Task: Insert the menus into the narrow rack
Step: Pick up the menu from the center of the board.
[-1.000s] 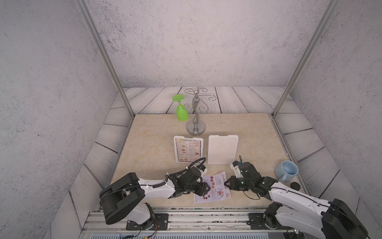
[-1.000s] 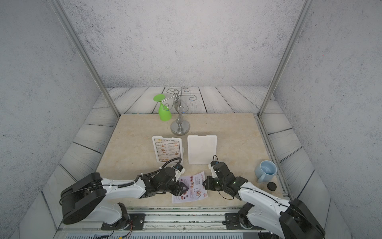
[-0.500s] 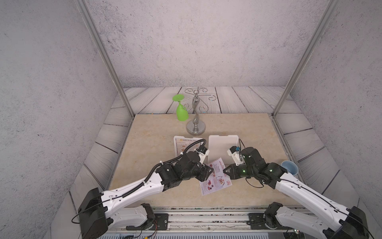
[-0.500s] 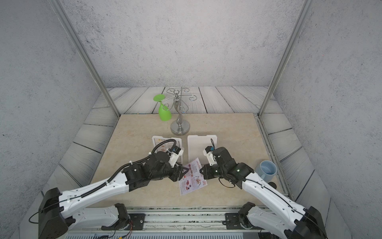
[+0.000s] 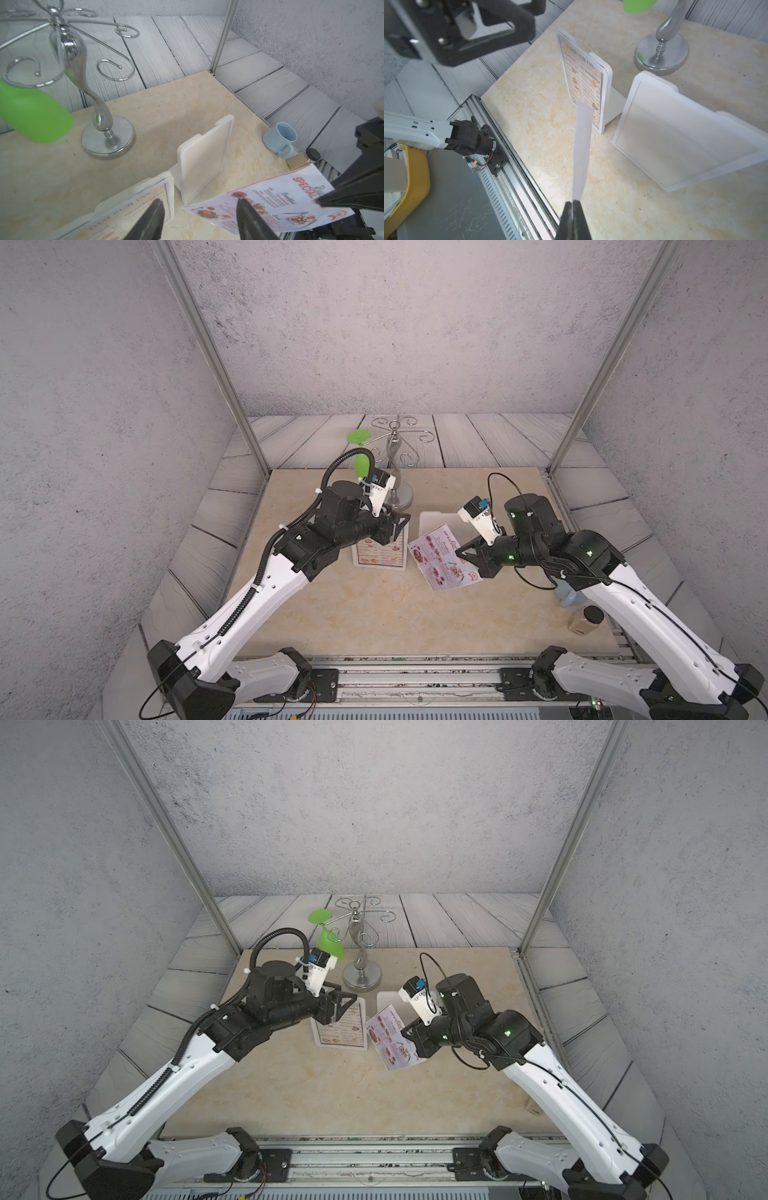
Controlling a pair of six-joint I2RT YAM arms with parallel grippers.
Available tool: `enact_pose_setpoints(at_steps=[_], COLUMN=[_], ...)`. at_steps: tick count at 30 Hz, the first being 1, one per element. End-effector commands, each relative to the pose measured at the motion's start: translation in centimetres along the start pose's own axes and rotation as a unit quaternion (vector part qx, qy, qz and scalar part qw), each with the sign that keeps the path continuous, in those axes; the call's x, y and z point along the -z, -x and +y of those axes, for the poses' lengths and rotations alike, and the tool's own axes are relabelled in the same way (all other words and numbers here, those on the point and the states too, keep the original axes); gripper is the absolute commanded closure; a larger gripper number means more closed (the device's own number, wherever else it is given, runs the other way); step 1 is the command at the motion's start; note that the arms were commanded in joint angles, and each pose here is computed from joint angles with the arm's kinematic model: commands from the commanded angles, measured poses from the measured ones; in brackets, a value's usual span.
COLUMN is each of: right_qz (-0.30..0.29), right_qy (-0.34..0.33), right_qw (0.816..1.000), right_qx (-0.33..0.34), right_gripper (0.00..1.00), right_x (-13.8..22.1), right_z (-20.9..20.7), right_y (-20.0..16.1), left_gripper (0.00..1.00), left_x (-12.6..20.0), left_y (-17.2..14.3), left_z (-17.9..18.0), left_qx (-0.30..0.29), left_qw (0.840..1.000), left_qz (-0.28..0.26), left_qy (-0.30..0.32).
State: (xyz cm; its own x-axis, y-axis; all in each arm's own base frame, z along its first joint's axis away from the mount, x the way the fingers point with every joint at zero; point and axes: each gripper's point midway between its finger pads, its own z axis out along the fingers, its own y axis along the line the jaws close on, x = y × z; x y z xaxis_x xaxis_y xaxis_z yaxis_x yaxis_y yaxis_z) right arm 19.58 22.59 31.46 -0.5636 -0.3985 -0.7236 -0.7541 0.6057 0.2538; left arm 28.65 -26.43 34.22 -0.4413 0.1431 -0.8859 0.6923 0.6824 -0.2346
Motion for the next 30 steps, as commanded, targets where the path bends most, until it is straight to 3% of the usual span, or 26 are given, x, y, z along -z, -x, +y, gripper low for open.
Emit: enact_pose_setpoints(at_steps=[1,8,16,30], right_qz=[0.025,0.038,0.045,0.052], right_qy=[0.009,0.015,0.018,0.06], right_qw=[0.998,0.992,0.99,0.982], right_qx=[0.062,0.117,0.132,0.17], right_gripper=[1.0,1.0,1.0,1.0], right_x=[1.2,2.4,2.2,0.9], right_z=[0.5,0.6,-0.8,-2.0], right_y=[0.3,3.0,4.9,6.6], left_gripper=[0.41,0.41,0.4,0.4], left_x=[-0.7,-1.5,0.7,-1.3], left_y=[0.4,2.4,3.7,2.6], left_z=[-1.1,-0.8,-1.9,-2.2], left_qx=[-0.044,-0.11,-0.191,-0.226], left_qw=[0.997,0.989,0.973,0.957], left_qz=[0.019,0.017,0.006,0.043], left_qy=[-0.067,-0.097,-0.131,-0.175])
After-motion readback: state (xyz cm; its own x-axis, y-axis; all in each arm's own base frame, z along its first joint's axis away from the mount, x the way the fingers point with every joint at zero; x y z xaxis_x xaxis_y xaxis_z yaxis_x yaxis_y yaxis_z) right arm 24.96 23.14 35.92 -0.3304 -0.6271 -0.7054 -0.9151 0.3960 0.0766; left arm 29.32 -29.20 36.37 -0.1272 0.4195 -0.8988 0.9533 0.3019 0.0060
